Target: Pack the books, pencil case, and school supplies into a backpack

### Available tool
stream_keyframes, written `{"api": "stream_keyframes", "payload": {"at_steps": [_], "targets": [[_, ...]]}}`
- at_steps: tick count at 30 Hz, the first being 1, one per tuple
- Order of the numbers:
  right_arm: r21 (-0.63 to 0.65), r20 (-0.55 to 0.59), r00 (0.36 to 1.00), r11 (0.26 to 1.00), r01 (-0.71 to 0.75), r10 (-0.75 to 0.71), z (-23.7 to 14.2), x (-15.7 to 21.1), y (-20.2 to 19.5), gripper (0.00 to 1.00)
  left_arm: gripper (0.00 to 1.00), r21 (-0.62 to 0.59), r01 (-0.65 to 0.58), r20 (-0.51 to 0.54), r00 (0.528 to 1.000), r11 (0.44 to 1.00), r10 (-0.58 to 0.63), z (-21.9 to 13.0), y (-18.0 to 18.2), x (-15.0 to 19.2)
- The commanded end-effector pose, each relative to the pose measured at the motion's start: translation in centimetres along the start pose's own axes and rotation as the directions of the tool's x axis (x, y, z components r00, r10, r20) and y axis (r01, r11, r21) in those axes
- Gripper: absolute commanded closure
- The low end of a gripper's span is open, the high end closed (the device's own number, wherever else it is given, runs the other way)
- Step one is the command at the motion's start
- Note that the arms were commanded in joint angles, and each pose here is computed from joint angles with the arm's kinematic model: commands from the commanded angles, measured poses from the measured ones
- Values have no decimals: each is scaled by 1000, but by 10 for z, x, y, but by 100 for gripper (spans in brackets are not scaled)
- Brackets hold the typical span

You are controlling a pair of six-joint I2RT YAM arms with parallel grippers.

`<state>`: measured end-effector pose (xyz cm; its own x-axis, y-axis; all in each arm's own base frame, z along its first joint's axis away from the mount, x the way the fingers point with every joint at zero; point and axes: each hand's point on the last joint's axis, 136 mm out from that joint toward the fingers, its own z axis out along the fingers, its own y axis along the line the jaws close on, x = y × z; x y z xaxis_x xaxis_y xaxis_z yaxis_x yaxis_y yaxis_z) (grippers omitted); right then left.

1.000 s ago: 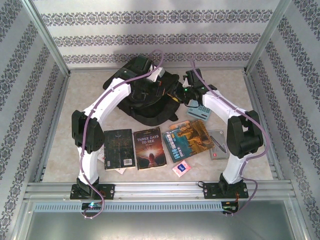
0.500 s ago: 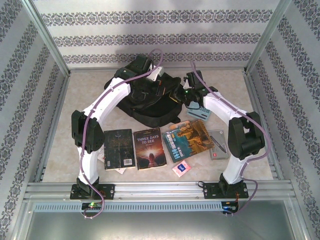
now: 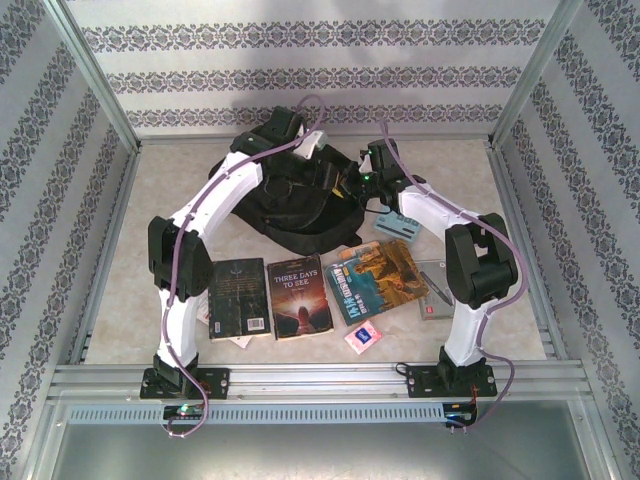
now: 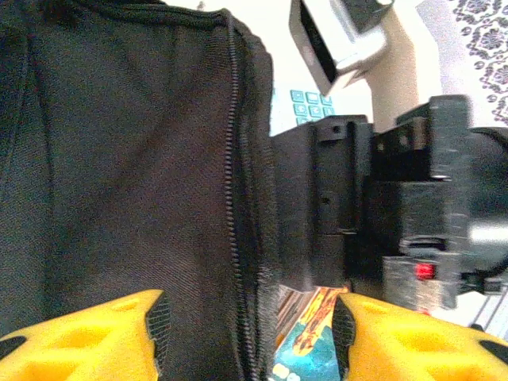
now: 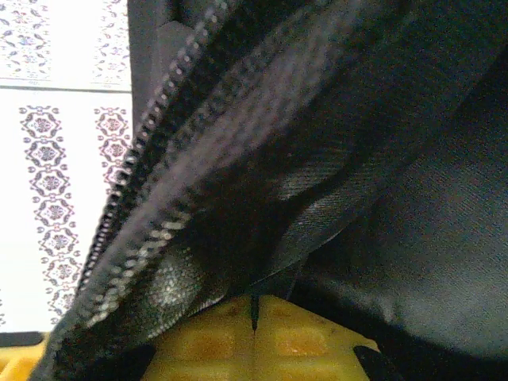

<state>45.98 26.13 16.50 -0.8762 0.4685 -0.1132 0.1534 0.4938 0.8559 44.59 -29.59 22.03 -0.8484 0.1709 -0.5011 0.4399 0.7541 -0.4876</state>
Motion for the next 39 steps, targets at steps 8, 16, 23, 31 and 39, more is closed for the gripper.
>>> {"api": "stream_keyframes", "payload": {"at_steps": [8,16,23,31,39], "targets": [[-119,-5,1000,993,-19,19,1,-10,32,94,41,-4,-22,-66,998,1000,22,11,12,14],[-156,-12,999,987,-47,46,1,-13,37,96,37,-39,-54,-95,994,998,50,20,19,20],[-169,-11,998,983,-64,63,-2,-14,40,99,42,-51,-85,-129,989,995,78,29,22,29],[-181,-6,997,981,-75,76,-5,-16,39,100,51,-127,-126,-101,988,984,113,23,25,22],[-144,11,997,987,-68,71,-10,-17,27,99,78,-174,-143,-23,990,974,141,2,21,2]]}}
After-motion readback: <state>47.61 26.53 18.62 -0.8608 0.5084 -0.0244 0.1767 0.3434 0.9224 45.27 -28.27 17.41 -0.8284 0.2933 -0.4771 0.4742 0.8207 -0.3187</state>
